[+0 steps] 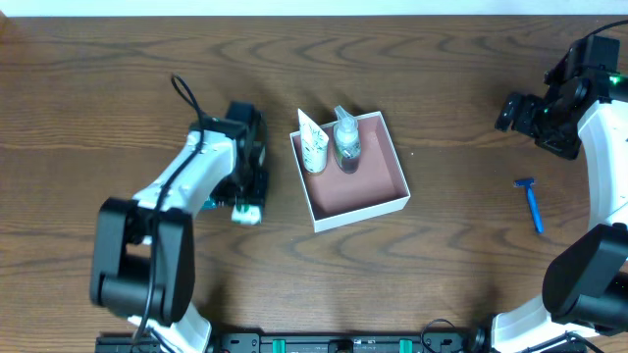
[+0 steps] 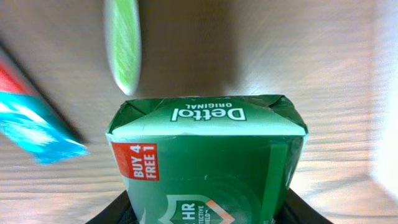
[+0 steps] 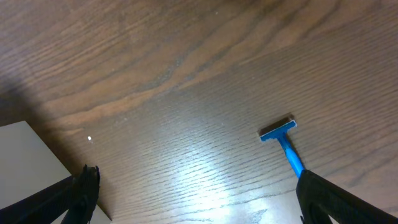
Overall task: Pack container
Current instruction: 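Lift the soap box and carry it over the white box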
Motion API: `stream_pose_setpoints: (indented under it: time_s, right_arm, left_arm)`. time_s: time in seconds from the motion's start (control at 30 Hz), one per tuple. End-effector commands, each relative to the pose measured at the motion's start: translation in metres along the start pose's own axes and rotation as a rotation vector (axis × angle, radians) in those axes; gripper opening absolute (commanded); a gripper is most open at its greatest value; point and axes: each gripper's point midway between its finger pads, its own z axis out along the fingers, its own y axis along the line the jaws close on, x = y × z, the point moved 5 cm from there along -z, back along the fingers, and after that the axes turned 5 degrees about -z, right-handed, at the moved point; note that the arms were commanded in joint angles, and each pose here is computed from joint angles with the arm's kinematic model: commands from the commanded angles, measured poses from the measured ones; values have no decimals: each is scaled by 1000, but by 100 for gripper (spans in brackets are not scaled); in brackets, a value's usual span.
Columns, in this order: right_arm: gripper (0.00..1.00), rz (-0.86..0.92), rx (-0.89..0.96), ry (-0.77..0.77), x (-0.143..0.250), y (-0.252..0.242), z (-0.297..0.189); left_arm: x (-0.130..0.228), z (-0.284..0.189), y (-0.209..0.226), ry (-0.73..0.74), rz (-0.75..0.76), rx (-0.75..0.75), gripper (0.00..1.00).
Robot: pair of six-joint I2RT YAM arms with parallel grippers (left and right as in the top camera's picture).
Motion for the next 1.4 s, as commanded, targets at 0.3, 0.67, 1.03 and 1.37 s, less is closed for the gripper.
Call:
stream_pose_setpoints:
  time_s: [0.3, 0.67, 1.03, 1.37]
  right_arm:
    - [99, 20, 0, 9, 1, -3, 2]
    - [99, 20, 0, 9, 1, -3, 2]
    - [99, 20, 0, 9, 1, -3, 2]
    - [99, 20, 0, 9, 1, -3, 2]
  left_arm:
    - [20, -180, -9, -530, 28, 118, 23]
    - [82, -242, -71, -741, 303, 374, 23]
    - [68, -181, -164, -590, 685, 333, 23]
    - [34, -128, -201, -546, 841, 282, 23]
